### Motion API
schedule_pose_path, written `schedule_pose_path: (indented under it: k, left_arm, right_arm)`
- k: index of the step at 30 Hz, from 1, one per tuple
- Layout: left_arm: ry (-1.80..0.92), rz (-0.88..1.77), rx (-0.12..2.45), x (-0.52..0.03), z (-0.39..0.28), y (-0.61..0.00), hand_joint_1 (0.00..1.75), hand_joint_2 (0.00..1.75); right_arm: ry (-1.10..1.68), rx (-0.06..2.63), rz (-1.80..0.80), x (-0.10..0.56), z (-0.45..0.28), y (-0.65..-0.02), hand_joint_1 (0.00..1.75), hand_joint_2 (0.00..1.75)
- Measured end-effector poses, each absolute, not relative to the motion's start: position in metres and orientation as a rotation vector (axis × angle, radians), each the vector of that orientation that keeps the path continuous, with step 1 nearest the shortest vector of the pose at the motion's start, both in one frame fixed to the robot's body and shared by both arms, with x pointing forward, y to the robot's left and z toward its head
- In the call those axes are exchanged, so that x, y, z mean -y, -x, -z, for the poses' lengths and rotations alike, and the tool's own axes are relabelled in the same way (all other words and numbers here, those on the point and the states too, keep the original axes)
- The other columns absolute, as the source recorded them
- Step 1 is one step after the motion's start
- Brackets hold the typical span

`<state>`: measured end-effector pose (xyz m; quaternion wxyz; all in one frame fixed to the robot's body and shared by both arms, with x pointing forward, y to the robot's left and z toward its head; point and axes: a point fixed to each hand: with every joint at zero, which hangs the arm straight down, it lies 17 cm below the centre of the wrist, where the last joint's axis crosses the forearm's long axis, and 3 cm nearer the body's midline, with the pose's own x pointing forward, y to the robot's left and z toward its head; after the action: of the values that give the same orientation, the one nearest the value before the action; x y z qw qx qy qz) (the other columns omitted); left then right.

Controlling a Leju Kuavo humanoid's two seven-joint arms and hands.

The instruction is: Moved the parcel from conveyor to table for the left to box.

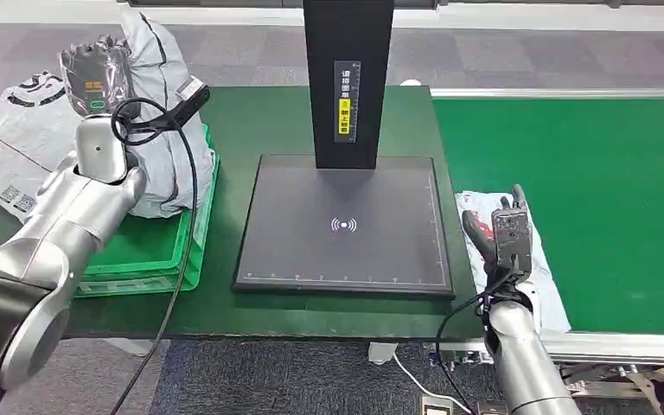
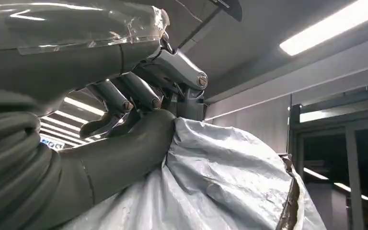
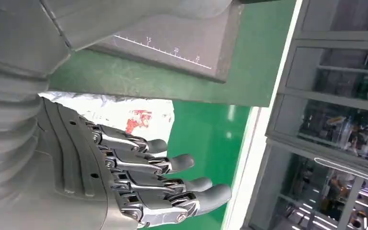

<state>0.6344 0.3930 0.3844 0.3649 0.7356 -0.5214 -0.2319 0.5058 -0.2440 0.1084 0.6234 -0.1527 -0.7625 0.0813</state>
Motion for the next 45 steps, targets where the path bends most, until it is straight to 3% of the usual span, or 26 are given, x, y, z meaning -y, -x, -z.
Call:
schedule_pose_path:
  k: [14,15,18,22,23,32,45]
  left_arm:
    - [-1.890,0.593,1.340,-0.394,-0.384,-0.634,1.75,1.75]
    - [-1.890,0.593,1.340,-0.394,-0.384,-0.634,0.00,1.75]
    - [-1.899,0.599,1.224,-0.412,-0.374,-0.634,0.00,1.75]
    - [-1.808,0.750,0.539,-0.529,-0.280,-0.604,0.00,1.75]
    - [-1.783,0.785,0.470,-0.540,-0.264,-0.597,0.00,1.75]
    - [-1.820,0.752,0.390,-0.583,-0.259,-0.575,0.00,1.75]
    - [-1.842,0.740,0.411,-0.591,-0.259,-0.571,0.00,1.75]
  right_arm:
    - [0.351,1.751,-0.187,0.244,-0.108,-0.506,0.00,1.75]
    - [0.351,1.751,-0.187,0.244,-0.108,-0.506,0.00,1.75]
    - [0.322,1.742,-0.197,0.240,-0.107,-0.507,0.00,1.75]
    - [0.263,1.738,-0.235,0.228,-0.120,-0.525,0.00,1.75]
    - [0.262,1.740,-0.238,0.228,-0.123,-0.528,0.00,1.75]
    - [0.268,1.734,-0.250,0.239,-0.120,-0.532,0.00,1.75]
    - [0.282,1.732,-0.252,0.240,-0.113,-0.526,0.00,1.75]
